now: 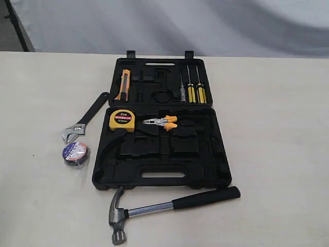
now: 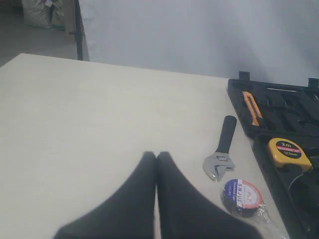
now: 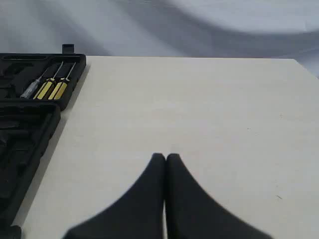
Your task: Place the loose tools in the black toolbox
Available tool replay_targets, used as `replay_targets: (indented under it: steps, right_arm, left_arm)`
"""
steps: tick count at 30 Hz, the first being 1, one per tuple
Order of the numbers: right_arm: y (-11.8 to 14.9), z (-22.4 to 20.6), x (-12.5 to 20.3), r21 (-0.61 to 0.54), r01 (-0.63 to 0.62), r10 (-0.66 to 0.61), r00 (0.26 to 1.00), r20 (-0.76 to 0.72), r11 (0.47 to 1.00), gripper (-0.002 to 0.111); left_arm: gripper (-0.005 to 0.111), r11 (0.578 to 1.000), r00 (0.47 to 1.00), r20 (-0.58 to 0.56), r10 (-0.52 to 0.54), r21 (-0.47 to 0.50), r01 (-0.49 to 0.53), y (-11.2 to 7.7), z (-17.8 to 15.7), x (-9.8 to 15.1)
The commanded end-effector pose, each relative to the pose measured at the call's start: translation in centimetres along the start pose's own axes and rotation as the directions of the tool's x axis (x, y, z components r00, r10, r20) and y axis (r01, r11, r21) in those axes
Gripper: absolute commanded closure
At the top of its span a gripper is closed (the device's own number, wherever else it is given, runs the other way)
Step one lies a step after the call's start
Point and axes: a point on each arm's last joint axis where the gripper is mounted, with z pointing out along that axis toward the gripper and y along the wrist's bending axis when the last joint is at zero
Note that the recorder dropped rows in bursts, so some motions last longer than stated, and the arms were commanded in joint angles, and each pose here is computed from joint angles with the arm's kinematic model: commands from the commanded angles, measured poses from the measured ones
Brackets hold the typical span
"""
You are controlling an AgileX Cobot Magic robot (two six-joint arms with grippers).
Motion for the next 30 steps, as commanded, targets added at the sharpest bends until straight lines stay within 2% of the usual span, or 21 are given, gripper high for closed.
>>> replay_targets:
  steps: [1, 9, 13, 19, 27, 30]
  right_arm:
    - [0.0, 0.0, 0.0, 0.008, 0.006, -0.006, 1.0, 0.009, 1.0, 0.109]
    - [0.0, 0.0, -0.1, 0.008, 0.01, -0.01, 1.0, 0.023, 1.0, 0.109]
    - [0.2, -0.2, -1.8, -0.013, 0.012, -0.009, 0.98, 0.2, 1.0, 0.109]
    - [0.5, -1.1, -4.2, -0.047, 0.018, 0.007, 0.883, 0.47, 0.999, 0.109]
    - [0.6, -1.9, -5.5, -0.044, 0.051, -0.014, 0.793, 0.609, 0.998, 0.109]
    - [0.5, -2.1, -5.6, -0.06, 0.014, 0.027, 0.779, 0.627, 0.998, 0.109]
  left_arm:
    - [0.105, 1.0, 1.0, 0.007, -0.022, 0.014, 0.022, 0.0, -0.1, 0.2]
    - [0.105, 1.0, 1.0, 0.007, -0.022, 0.014, 0.022, 0.0, -0.1, 0.2]
    - [0.105, 1.0, 1.0, 0.007, -0.022, 0.014, 0.022, 0.0, -0.1, 0.2]
    - [0.105, 1.0, 1.0, 0.007, -0.022, 0.014, 0.022, 0.0, -0.1, 0.2]
    - [0.105, 1.0, 1.0, 0.007, -0.022, 0.014, 0.022, 0.0, -0.1, 0.2]
    - [0.105, 1.0, 1.0, 0.007, -0.022, 0.014, 0.022, 0.0, -0.1, 0.2]
